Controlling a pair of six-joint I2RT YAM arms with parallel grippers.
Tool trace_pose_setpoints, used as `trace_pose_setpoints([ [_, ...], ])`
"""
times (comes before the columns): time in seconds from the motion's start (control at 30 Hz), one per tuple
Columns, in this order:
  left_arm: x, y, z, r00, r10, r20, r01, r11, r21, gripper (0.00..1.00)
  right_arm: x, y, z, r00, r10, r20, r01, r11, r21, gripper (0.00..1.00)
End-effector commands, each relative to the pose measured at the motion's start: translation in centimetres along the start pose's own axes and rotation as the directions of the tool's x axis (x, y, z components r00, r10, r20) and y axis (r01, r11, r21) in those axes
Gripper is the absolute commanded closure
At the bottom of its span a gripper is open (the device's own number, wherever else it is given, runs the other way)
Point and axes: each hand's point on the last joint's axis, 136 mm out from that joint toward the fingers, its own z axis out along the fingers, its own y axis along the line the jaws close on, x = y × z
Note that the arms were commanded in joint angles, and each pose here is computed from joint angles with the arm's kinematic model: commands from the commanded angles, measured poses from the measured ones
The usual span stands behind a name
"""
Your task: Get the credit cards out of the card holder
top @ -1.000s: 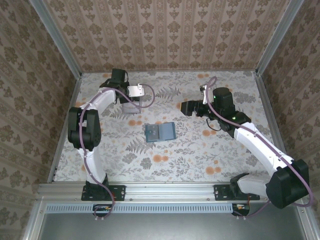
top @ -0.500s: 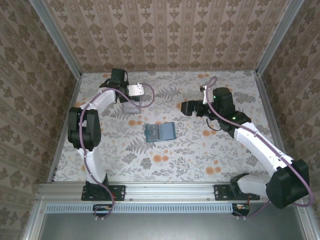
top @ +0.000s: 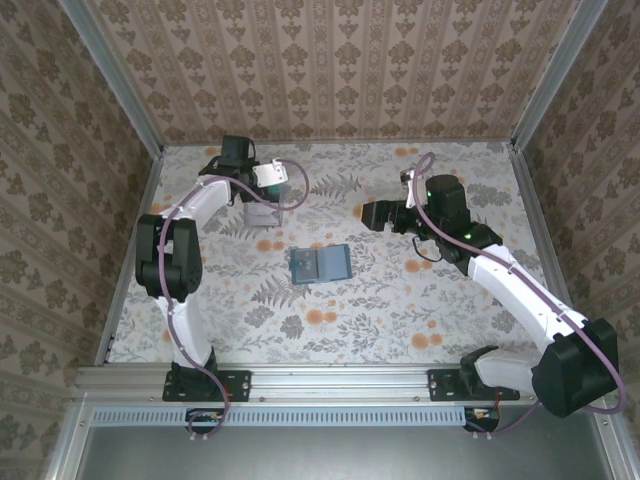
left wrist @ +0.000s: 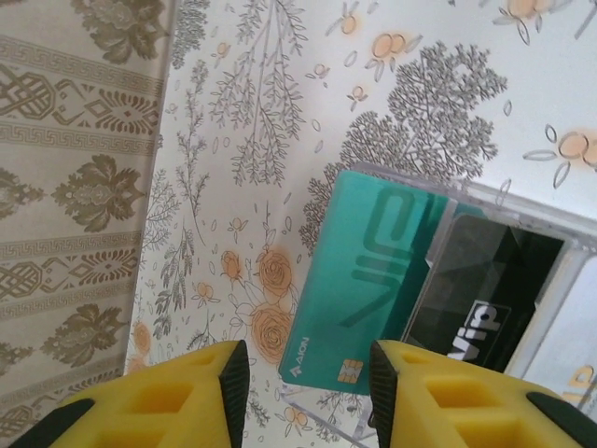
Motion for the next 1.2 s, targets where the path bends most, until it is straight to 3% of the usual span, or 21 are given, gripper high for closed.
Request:
trace_pose_setpoints([
  [0.0, -2.1, 3.2, -2.5, 0.982, -0.161, 0.101, 0.169, 0.982, -0.081, 0.53, -1.1, -0.2, -0.7, 0.997, 0.071, 0.018, -0.072, 0.997, 0.029, 0.00],
  [0.07, -2.6, 5.1, -4.1, 0.949, -0.275, 0.154, 0.296, 0.945, -0.137, 0.30, -1.2, 0.1, -0.6, 0.996, 0.086, -0.023, -0.086, 0.996, 0.008, 0.00],
  [0.1, -2.7, 5.5, -4.7, 0.932, -0.317, 0.173, 0.344, 0.927, -0.152, 0.09, -1.2, 0.0, -0.5, 0.995, 0.092, -0.034, -0.092, 0.996, 0.013, 0.00],
  [0.13, -2.9, 6.2, -5.6, 0.912, -0.356, 0.202, 0.392, 0.903, -0.177, 0.00, -1.3, -0.1, -0.4, 0.994, 0.101, -0.033, -0.100, 0.995, 0.014, 0.00],
  [0.23, -3.1, 7.4, -8.1, 0.851, -0.452, 0.267, 0.509, 0.836, -0.207, 0.00, -1.5, -0.8, -0.3, 0.989, 0.144, -0.010, -0.144, 0.989, 0.036, 0.00],
  [0.3, -2.9, 8.2, -9.8, 0.798, -0.515, 0.312, 0.588, 0.777, -0.224, 0.00, -1.4, -2.1, -0.4, 0.978, 0.210, -0.011, -0.207, 0.971, 0.118, 0.00],
  [0.37, -2.5, 8.9, -11.5, 0.715, -0.593, 0.369, 0.688, 0.691, -0.223, 0.00, -1.4, -2.7, -0.6, 0.971, 0.240, -0.012, -0.236, 0.960, 0.150, 0.00],
  [0.47, -0.3, 10.0, -13.7, 0.512, -0.750, 0.419, 0.858, 0.474, -0.199, 0.00, -1.5, -2.5, -0.4, 0.954, 0.301, 0.004, -0.300, 0.950, 0.084, 0.00],
  [0.5, 0.2, 10.1, -14.3, 0.457, -0.787, 0.415, 0.889, 0.422, -0.181, 0.00, -1.6, -2.4, -0.3, 0.947, 0.321, 0.009, -0.321, 0.946, 0.049, 0.00],
  [0.57, 2.1, 9.4, -15.2, 0.304, -0.886, 0.349, 0.952, 0.275, -0.132, 0.00, -1.6, -2.6, 0.2, 0.925, 0.379, 0.008, -0.379, 0.925, 0.017, 0.00],
  [0.67, 4.1, 7.8, -15.3, 0.142, -0.958, 0.251, 0.990, 0.133, -0.054, 0.00, -0.8, -3.4, 1.3, 0.896, 0.443, -0.027, -0.442, 0.896, 0.031, 0.00],
  [0.73, 4.9, 6.1, -14.6, 0.064, -0.979, 0.193, 0.998, 0.068, 0.015, 0.00, -0.1, -3.3, 2.0, 0.900, 0.432, -0.060, -0.431, 0.902, 0.037, 0.00],
  [0.87, 5.6, 2.4, -13.6, -0.068, -0.992, 0.104, 0.990, -0.054, 0.129, 0.00, 1.2, -3.4, 2.8, 0.914, 0.397, -0.087, -0.392, 0.917, 0.069, 0.00],
  [0.97, 5.5, -0.1, -13.3, -0.116, -0.991, 0.065, 0.979, -0.103, 0.177, 0.00, 3.2, -3.0, 4.1, 0.917, 0.365, -0.158, -0.355, 0.931, 0.091, 0.00],
  [1.13, 4.7, -5.3, -12.4, -0.178, -0.983, -0.048, 0.966, -0.184, 0.179, 0.14, 7.2, -2.7, 6.4, 0.898, 0.332, -0.288, -0.295, 0.941, 0.165, 0.01],
  [1.17, 4.3, -6.6, -12.3, -0.186, -0.980, -0.074, 0.965, -0.197, 0.175, 0.18, 8.0, -2.6, 6.9, 0.892, 0.326, -0.314, -0.284, 0.943, 0.172, 0.08],
])
